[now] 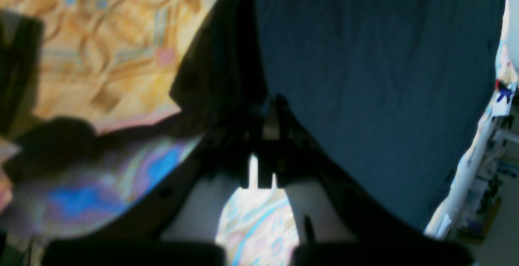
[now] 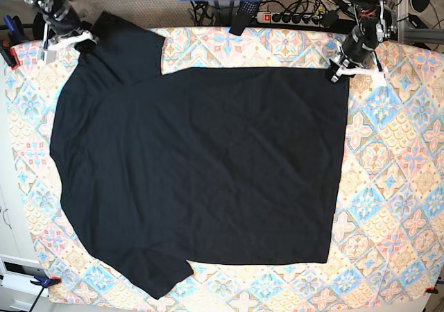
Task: Fold the T-shirt properly
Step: 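Pull the grasped shoulder corners apart to stretch the shirt flat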
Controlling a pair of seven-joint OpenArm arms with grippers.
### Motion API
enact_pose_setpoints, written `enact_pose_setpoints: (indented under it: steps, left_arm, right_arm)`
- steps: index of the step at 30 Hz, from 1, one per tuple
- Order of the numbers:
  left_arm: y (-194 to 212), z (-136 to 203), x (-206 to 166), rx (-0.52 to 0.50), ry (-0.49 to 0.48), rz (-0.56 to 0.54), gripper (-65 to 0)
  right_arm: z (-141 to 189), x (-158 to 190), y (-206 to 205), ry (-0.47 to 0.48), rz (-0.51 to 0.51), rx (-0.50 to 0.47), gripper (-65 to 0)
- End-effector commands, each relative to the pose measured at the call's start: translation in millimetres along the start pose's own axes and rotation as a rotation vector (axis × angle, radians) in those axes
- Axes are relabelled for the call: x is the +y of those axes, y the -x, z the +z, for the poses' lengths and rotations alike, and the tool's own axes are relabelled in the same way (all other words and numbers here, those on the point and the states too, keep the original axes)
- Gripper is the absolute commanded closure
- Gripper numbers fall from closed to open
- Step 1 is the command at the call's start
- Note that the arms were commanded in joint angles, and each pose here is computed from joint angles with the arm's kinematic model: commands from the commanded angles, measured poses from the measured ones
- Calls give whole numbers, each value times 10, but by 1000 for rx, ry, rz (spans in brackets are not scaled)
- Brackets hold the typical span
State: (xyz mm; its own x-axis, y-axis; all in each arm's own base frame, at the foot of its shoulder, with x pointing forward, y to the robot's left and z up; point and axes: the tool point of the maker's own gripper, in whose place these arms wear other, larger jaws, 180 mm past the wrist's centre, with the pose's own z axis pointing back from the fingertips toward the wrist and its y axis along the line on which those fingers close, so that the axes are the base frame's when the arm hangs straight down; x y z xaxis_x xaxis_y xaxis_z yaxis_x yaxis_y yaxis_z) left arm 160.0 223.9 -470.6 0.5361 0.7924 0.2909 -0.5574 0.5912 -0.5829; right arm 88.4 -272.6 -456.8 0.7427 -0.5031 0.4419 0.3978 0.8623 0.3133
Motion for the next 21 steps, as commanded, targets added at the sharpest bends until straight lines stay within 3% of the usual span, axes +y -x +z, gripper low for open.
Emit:
enact_pose_setpoints:
  steps: [1,4,14,21]
  left_arm:
    - [-43,66,40,-12,-4,-9,0]
    - [1,181,223,-9,-43,0,0]
    - [132,415,493,10,-79,-12,0]
    - [-185,479,-151,-79,61,-116,0]
  right_arm:
    - [100,-42,-44,-4,32,-15,-5]
    - [242,-53,23,-47,102,-6,-5]
    - [499,-144,160,-75,183,18,-5]
    - [599,79,-215,-96,271,-81,-5]
